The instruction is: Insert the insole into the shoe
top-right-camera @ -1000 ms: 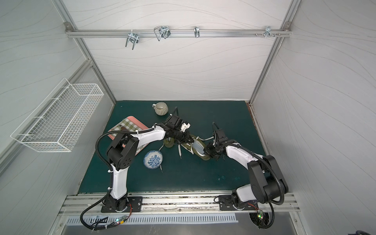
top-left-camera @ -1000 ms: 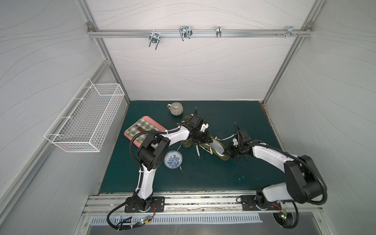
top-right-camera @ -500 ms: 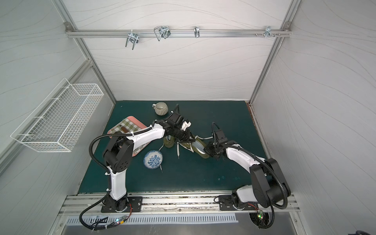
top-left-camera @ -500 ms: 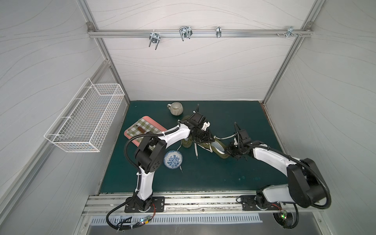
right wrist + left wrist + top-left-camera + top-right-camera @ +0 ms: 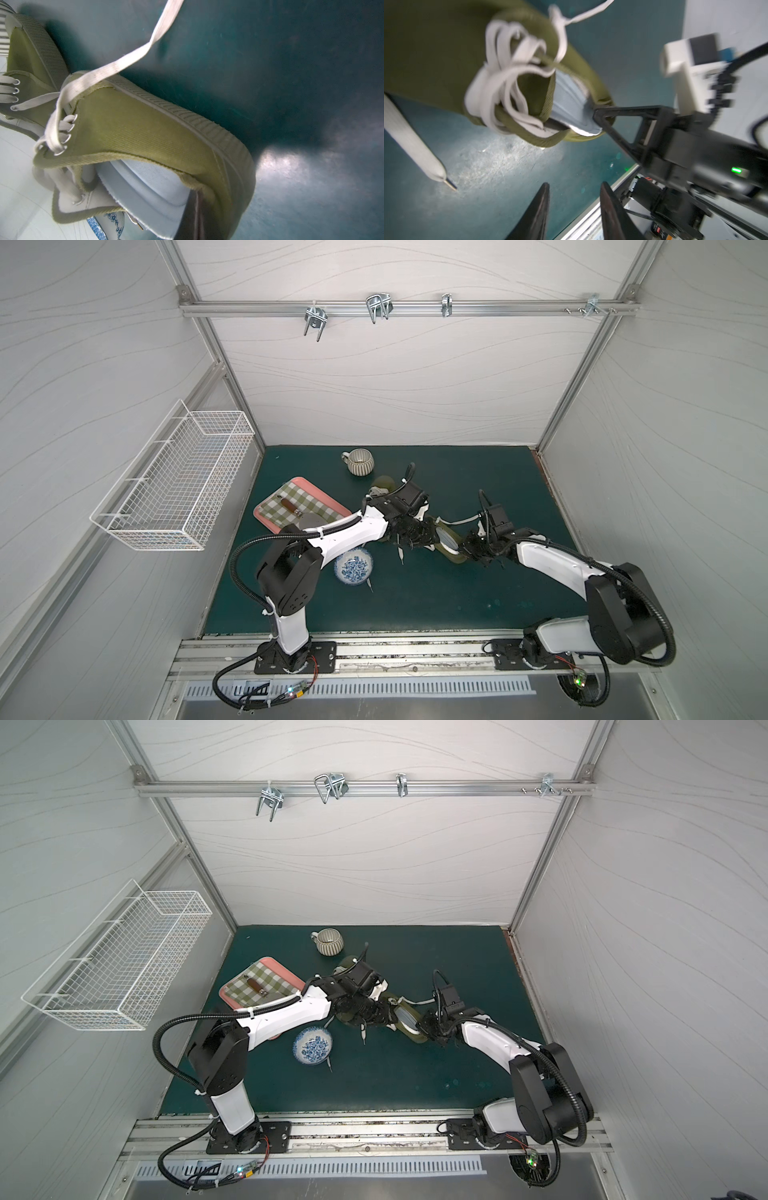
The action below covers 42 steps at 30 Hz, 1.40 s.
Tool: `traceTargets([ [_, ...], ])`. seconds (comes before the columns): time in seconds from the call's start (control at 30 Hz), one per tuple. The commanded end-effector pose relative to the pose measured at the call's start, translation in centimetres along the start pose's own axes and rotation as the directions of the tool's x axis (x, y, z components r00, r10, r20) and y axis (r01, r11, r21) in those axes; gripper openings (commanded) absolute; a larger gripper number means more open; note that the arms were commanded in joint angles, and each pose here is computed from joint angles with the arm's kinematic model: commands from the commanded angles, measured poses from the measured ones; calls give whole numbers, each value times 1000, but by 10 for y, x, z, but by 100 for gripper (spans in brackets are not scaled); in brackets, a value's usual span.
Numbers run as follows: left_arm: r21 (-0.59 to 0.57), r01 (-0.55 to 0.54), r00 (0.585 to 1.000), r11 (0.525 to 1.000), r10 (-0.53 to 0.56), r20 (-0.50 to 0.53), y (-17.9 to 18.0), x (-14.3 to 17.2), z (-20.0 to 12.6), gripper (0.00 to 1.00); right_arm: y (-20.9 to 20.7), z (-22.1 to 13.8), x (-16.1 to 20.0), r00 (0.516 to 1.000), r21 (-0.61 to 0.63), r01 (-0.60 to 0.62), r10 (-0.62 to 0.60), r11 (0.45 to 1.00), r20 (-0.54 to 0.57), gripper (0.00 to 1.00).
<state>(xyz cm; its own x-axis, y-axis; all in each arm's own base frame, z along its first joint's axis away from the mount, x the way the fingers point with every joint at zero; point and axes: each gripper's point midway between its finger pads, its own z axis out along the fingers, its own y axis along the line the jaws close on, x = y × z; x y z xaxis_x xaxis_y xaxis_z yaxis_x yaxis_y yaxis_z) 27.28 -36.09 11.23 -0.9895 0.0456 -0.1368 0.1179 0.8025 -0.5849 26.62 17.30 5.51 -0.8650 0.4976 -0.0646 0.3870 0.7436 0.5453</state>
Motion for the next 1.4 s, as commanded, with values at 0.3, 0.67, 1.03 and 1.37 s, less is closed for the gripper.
traceTargets([
  [0.3, -78, 83, 985, 994, -70, 155, 5, -29, 23, 48, 2, 1, 2, 1000, -25, -3, 3, 1000, 2, 0],
  [0.67, -132, 82, 983, 988, -58, 175, 14, -40, 33, 47, 3, 0, 4, 1000, -25, 7, -7, 1000, -4, 0],
  [1.03, -119, 65, 974, 991, -37, 222, 4, -49, 20, 51, 2, 3, 7, 1000, -19, 14, -14, 1000, -12, 0],
  [1.37, -127, 95, 969, 987, -63, 241, 9, -52, 25, 48, 4, 1, 5, 1000, -20, 26, -26, 999, -6, 0],
])
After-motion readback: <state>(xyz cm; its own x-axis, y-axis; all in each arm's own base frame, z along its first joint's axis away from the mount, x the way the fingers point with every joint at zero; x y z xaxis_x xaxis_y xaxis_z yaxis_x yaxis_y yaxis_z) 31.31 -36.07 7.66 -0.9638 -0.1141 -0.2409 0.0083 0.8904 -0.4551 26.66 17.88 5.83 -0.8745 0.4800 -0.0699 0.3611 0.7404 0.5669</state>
